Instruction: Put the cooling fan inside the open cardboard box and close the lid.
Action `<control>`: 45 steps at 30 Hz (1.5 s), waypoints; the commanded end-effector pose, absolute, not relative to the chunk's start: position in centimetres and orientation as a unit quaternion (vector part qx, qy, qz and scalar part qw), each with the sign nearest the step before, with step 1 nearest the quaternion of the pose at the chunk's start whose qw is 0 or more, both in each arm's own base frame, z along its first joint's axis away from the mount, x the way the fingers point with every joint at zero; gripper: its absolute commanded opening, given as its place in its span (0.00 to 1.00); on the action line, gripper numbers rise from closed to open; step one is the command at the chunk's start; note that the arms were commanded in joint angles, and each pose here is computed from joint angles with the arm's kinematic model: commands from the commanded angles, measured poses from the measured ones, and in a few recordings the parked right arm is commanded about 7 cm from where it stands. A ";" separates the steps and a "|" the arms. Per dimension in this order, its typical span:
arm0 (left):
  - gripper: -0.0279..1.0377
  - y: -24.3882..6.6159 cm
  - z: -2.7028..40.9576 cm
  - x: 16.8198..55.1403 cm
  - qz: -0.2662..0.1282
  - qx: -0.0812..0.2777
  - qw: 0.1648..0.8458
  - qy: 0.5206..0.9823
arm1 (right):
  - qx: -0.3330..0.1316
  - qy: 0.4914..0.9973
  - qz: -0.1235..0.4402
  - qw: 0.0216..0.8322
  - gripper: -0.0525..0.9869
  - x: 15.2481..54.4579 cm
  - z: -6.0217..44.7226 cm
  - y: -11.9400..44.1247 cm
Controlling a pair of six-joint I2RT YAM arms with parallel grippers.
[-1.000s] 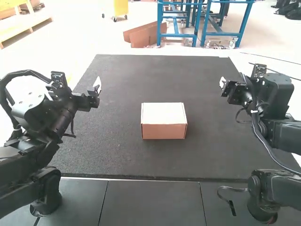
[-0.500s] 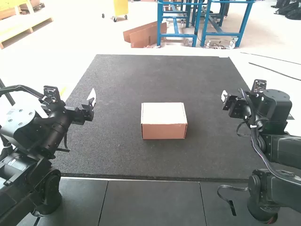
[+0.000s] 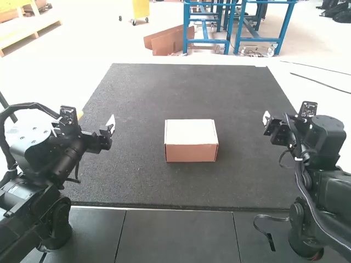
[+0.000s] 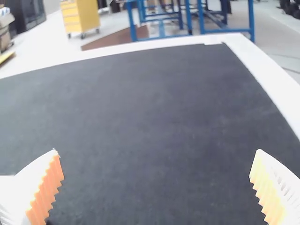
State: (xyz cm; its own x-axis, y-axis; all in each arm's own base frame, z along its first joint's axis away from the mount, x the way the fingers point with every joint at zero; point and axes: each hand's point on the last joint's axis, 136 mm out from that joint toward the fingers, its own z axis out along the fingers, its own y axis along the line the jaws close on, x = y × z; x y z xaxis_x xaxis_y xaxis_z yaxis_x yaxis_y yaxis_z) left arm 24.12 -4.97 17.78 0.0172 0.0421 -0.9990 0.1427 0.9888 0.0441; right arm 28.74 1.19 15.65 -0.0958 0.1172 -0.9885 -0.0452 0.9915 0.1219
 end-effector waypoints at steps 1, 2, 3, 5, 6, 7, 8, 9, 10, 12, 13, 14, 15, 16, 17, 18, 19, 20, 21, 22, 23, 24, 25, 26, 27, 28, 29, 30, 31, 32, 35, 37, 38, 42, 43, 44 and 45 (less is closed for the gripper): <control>0.93 -4.8 17.6 24.1 -0.033 0.064 0.711 0.700 | 0.031 0.720 0.060 0.690 0.93 28.3 17.0 0.8; 0.93 -4.8 17.6 24.1 -0.033 0.064 0.711 0.700 | 0.032 0.716 0.060 0.694 0.93 28.2 17.3 0.8; 0.93 -4.8 17.5 24.1 -0.033 0.064 0.710 0.701 | 0.033 0.713 0.059 0.698 0.93 28.0 17.5 0.7; 0.93 -4.8 17.5 24.1 -0.033 0.064 0.709 0.701 | 0.034 0.708 0.058 0.703 0.93 27.6 17.8 0.5; 0.93 -4.8 17.5 24.1 -0.032 0.064 0.708 0.702 | 0.034 0.704 0.057 0.707 0.93 27.5 17.9 0.4; 0.93 -4.8 17.4 24.1 -0.031 0.064 0.707 0.703 | 0.033 0.700 0.059 0.711 0.93 27.3 18.1 0.4; 0.93 -4.8 17.3 24.1 -0.031 0.064 0.707 0.704 | 0.034 0.699 0.058 0.712 0.93 27.1 18.2 0.3; 0.93 -4.8 17.5 24.1 -0.032 0.064 0.708 0.703 | 0.035 0.700 0.056 0.711 0.93 26.9 18.1 0.2; 0.93 -4.8 17.3 24.1 -0.031 0.064 0.707 0.704 | 0.037 0.701 0.054 0.711 0.93 26.7 18.0 0.0; 0.93 -4.8 17.3 24.1 -0.031 0.065 0.706 0.705 | 0.040 0.700 0.051 0.711 0.93 26.4 18.0 -0.2; 0.93 -4.7 17.2 24.1 -0.030 0.064 0.705 0.705 | 0.042 0.700 0.049 0.711 0.93 26.2 18.1 -0.4; 0.93 -4.7 17.2 24.1 -0.029 0.064 0.704 0.707 | 0.043 0.698 0.048 0.713 0.93 26.0 18.2 -0.4; 0.93 -4.7 17.1 24.1 -0.029 0.064 0.703 0.708 | 0.044 0.696 0.047 0.715 0.93 25.7 18.2 -0.5; 0.93 -4.7 17.1 24.1 -0.029 0.063 0.703 0.707 | 0.045 0.696 0.045 0.715 0.93 25.5 18.2 -0.6; 0.93 -4.7 17.0 24.1 -0.029 0.064 0.703 0.708 | 0.047 0.695 0.043 0.716 0.93 25.3 18.2 -0.8; 0.93 -4.7 17.1 24.1 -0.029 0.064 0.702 0.708 | 0.047 0.693 0.040 0.718 0.93 25.1 18.3 -0.9; 0.93 -4.6 17.0 24.1 -0.029 0.063 0.702 0.709 | 0.048 0.690 0.037 0.721 0.93 24.9 18.4 -1.0; 0.93 -4.7 17.0 24.1 -0.029 0.064 0.703 0.708 | 0.047 0.687 0.034 0.724 0.93 24.6 18.6 -1.0; 0.93 -4.6 17.0 24.2 -0.028 0.063 0.702 0.709 | 0.047 0.688 0.033 0.724 0.92 24.5 18.5 -1.1; 0.93 -4.6 17.0 24.1 -0.028 0.063 0.703 0.708 | 0.050 0.690 0.033 0.721 0.92 24.6 18.4 -1.1; 0.93 -4.6 17.1 24.1 -0.028 0.063 0.703 0.707 | 0.049 0.694 0.032 0.718 0.92 24.6 18.2 -1.1; 0.93 -4.7 17.2 24.1 -0.029 0.063 0.704 0.706 | 0.049 0.694 0.032 0.717 0.92 24.6 18.1 -1.1; 0.93 -4.7 17.2 24.1 -0.029 0.064 0.705 0.706 | 0.047 0.697 0.032 0.715 0.92 24.6 17.9 -1.0; 0.93 -4.7 17.1 24.2 -0.028 0.064 0.704 0.707 | 0.043 0.702 0.028 0.710 0.92 24.7 17.6 -1.0; 0.93 -4.6 17.2 24.1 -0.029 0.064 0.704 0.706 | 0.039 0.707 0.026 0.706 0.92 24.7 17.3 -0.9; 0.93 -4.7 17.2 24.1 -0.029 0.064 0.704 0.706 | 0.035 0.713 0.024 0.700 0.93 24.7 16.9 -0.9; 0.93 -4.7 17.1 24.1 -0.028 0.064 0.703 0.707 | 0.030 0.718 0.021 0.695 0.93 24.6 16.6 -0.8; 0.93 -4.7 17.1 24.1 -0.028 0.064 0.703 0.707 | 0.024 0.725 0.018 0.688 0.93 24.6 16.0 -0.7; 0.93 -4.7 17.1 24.1 -0.028 0.064 0.703 0.708 | 0.017 0.734 0.011 0.678 0.93 24.6 15.4 -0.6; 0.93 -4.7 17.1 24.1 -0.028 0.065 0.703 0.707 | 0.011 0.740 0.005 0.672 0.93 24.6 15.0 -0.6; 0.93 -4.7 17.0 24.1 -0.027 0.065 0.702 0.708 | 0.015 0.741 -0.001 0.672 0.93 24.6 14.9 -0.7; 0.93 -4.7 17.0 24.1 -0.027 0.066 0.702 0.709 | 0.011 0.740 0.003 0.672 0.93 24.6 15.0 -0.4; 0.93 -4.7 17.0 24.1 -0.027 0.066 0.702 0.709 | 0.009 0.740 0.003 0.673 0.93 24.6 15.0 -0.3; 0.93 -4.6 17.1 24.1 -0.025 0.066 0.703 0.708 | 0.002 0.739 0.009 0.673 0.93 24.6 15.1 0.2; 0.93 -4.6 17.0 24.2 -0.024 0.066 0.702 0.708 | 0.001 0.739 0.010 0.673 0.93 24.6 15.1 0.2; 0.93 -4.4 17.1 24.2 -0.022 0.064 0.702 0.708 | 0.001 0.740 0.010 0.673 0.93 24.6 15.0 0.3; 0.93 -4.4 17.0 24.2 -0.020 0.063 0.702 0.709 | 0.001 0.740 0.010 0.673 0.93 24.6 15.0 0.3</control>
